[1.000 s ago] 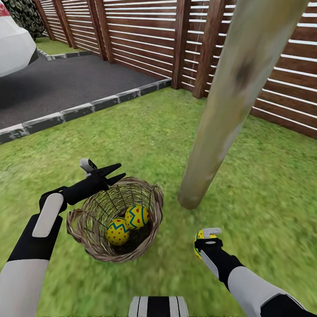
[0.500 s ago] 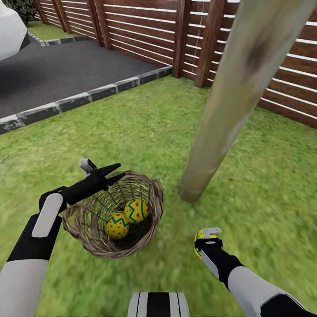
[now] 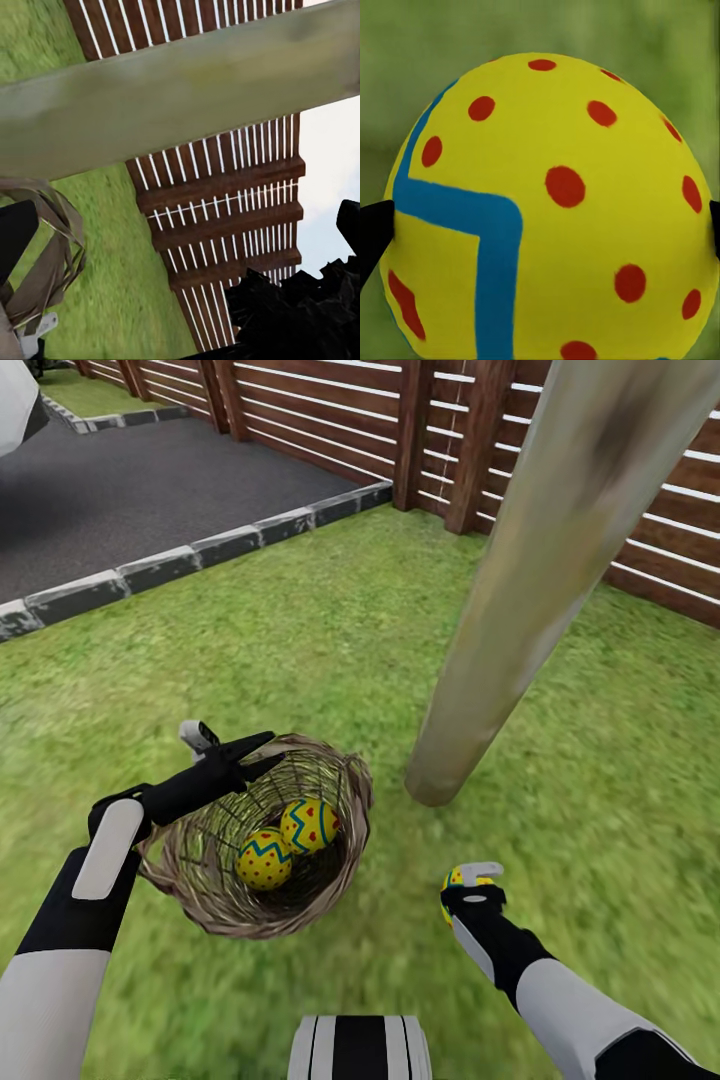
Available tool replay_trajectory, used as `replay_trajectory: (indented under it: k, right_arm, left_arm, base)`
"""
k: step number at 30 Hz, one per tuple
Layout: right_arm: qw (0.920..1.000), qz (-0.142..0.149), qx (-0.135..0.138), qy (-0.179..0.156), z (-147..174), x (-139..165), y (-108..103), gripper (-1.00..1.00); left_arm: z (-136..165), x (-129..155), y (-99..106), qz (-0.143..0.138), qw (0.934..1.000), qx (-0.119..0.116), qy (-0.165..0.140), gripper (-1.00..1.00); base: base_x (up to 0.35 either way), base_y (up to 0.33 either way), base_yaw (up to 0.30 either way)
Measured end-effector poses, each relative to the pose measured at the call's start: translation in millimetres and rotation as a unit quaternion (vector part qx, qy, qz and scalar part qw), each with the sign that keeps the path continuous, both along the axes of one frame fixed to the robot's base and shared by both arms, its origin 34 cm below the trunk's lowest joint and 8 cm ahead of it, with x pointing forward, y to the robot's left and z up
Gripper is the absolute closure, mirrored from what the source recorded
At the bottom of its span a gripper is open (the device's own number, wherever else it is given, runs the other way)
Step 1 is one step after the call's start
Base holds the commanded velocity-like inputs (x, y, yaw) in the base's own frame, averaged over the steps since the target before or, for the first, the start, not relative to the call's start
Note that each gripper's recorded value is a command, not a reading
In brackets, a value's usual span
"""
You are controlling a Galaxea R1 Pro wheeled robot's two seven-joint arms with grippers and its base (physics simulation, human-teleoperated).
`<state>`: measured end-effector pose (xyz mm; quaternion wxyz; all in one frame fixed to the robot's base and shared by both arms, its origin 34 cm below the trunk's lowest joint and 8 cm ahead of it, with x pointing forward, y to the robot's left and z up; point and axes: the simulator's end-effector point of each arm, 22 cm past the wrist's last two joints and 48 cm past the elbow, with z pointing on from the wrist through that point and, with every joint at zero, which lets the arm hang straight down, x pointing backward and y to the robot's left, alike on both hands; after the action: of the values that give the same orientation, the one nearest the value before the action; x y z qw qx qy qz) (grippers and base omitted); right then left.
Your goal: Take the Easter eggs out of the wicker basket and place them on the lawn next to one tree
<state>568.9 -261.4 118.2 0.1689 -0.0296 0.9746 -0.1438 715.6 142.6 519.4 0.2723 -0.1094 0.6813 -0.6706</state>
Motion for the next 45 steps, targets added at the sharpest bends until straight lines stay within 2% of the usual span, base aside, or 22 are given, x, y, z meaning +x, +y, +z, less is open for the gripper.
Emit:
replay_trajectory:
  k: [1, 2, 3, 5, 17, 25, 40, 45]
  right_arm:
    - [1.0, 0.0, 0.0, 0.0, 0, 0, 0, -1.0]
    - [0.9996, 0.019, 0.02, 0.0, -2, 3, 10, -1.0]
    - [0.9994, 0.024, 0.025, 0.0, -3, 3, 13, -1.0]
    - [0.9994, 0.023, 0.027, 0.0, -3, 3, 14, -1.0]
    - [0.9994, 0.023, 0.026, 0.0, -3, 3, 14, -1.0]
    - [0.9996, 0.008, 0.025, 0.011, 1, -10, 5, -1.0]
    - [0.9995, 0.008, 0.024, -0.02, 33, 13, 5, -1.0]
    - [0.9988, 0.01, 0.027, -0.04, 48, 28, 8, -1.0]
  left_arm:
    - [0, 0, 0, 0.0, 1.0, -0.002, 0.0, -1.0]
    - [3, -1, 2, 0.002, 0.9999, -0.011, -0.002, -1.0]
    - [13, -1, 5, 0.005, 0.9994, -0.032, -0.009, -1.0]
    - [19, -1, 13, 0.006, 0.999, -0.042, -0.015, -1.0]
    - [22, -2, 14, 0.004, 0.9989, -0.043, -0.019, -1.0]
    - [44, -4, 15, 0.003, 0.9982, -0.047, -0.038, -1.0]
    - [85, -9, 15, 0.002, 0.9965, -0.047, -0.069, -1.0]
    - [98, -11, 14, 0.0, 0.9958, -0.046, -0.079, -1.0]
  base:
    - [0.0, 0.0, 0.0]
    - [0.0, 0.0, 0.0]
    - [0.0, 0.0, 0.0]
    - [0.0, 0.0, 0.0]
    - [0.0, 0.0, 0.0]
    - [0.0, 0.0, 0.0]
    - [0.0, 0.0, 0.0]
    - [0.0, 0.0, 0.0]
